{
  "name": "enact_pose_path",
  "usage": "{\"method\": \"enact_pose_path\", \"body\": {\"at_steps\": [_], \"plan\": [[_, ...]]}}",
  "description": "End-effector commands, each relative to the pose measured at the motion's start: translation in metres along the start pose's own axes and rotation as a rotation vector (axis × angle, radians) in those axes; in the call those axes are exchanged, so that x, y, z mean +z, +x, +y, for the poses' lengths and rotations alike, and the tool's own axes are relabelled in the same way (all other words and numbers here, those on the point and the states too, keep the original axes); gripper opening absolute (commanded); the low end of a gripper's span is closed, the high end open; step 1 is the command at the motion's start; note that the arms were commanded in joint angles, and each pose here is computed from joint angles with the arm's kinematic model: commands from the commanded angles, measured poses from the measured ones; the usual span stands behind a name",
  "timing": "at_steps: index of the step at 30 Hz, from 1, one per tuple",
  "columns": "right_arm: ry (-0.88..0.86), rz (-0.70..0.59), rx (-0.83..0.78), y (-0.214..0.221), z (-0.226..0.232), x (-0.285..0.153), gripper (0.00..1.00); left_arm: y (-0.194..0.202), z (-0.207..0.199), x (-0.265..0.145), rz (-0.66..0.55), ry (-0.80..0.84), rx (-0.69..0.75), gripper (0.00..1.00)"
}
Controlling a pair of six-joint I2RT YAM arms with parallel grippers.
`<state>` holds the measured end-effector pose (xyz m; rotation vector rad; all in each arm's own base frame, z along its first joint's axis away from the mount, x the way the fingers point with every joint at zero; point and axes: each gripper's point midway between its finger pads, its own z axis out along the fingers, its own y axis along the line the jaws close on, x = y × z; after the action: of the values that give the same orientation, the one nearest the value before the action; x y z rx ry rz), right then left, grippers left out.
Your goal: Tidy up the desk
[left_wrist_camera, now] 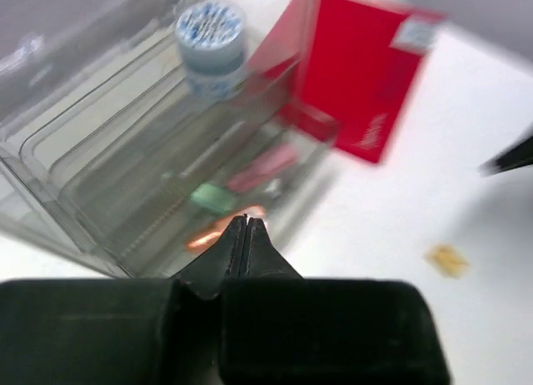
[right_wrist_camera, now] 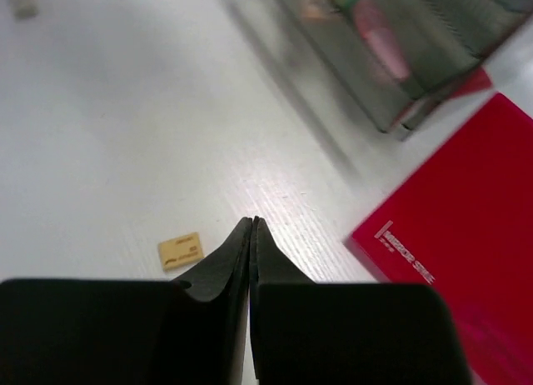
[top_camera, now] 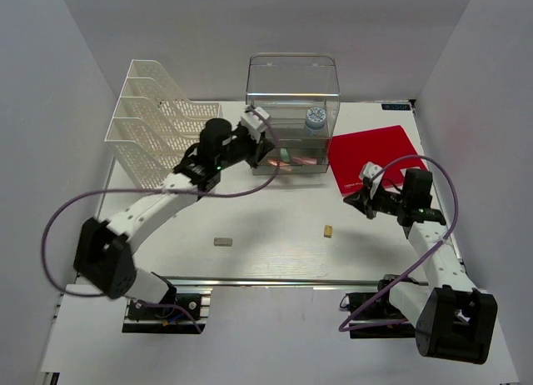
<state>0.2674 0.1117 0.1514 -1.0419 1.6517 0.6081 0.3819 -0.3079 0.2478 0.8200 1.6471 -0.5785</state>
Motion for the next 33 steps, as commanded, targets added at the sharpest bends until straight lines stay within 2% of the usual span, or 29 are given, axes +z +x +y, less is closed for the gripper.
{"method": "enact_pose_path", "body": {"at_steps": [1,2,3,4,5,7,8,9,10,13,16,18,21,27,33], "plan": [[-0.181,-0.093,-0.153,-0.005,0.036,0.003,0.00,-0.004,-0.044,-0.057,0.053,0.135,-0.212,0.01],[-0.185,-0.089,-0.157,-0.004,0.037,0.004,0.00,-0.005,-0.048,-0.070,0.058,0.140,-0.208,0.08],[-0.206,-0.088,-0.176,-0.007,0.041,0.008,0.00,0.007,-0.054,-0.080,0.097,0.155,-0.214,0.19],[-0.158,-0.065,-0.209,-0.007,0.030,0.012,0.00,0.025,-0.059,-0.087,0.133,0.166,-0.222,0.33],[-0.121,-0.042,-0.196,-0.006,0.022,0.013,0.00,0.023,-0.063,-0.098,0.115,0.171,-0.199,0.52],[-0.099,0.028,-0.248,-0.006,0.018,0.030,0.00,0.025,-0.065,-0.106,0.067,0.142,-0.174,0.72],[-0.103,0.098,-0.243,0.003,0.017,0.041,0.01,0.028,-0.062,-0.114,0.026,0.108,-0.162,0.86],[-0.082,0.119,-0.258,-0.006,0.006,0.045,0.03,0.030,-0.059,-0.118,0.013,0.094,-0.169,0.89],[-0.079,0.152,-0.254,-0.003,0.003,0.048,0.07,0.042,-0.059,-0.121,0.021,0.080,-0.179,0.91],[-0.037,0.205,-0.328,-0.005,-0.008,0.067,0.09,0.046,-0.049,-0.129,0.015,-0.004,-0.140,0.92],[0.020,0.210,-0.384,-0.027,-0.028,0.092,0.09,0.049,-0.036,-0.137,0.015,-0.083,-0.123,0.93],[0.052,0.272,-0.399,-0.018,-0.039,0.111,0.09,0.050,-0.026,-0.141,0.019,-0.136,-0.085,0.92],[0.121,0.298,-0.459,-0.022,-0.055,0.135,0.08,0.051,-0.015,-0.144,0.021,-0.204,-0.086,0.93],[0.260,0.355,-0.516,-0.030,-0.084,0.168,0.08,0.056,-0.014,-0.143,0.030,-0.211,-0.090,0.93],[0.393,0.394,-0.538,-0.036,-0.108,0.180,0.07,0.059,-0.014,-0.140,0.039,-0.207,-0.095,0.93]]}}
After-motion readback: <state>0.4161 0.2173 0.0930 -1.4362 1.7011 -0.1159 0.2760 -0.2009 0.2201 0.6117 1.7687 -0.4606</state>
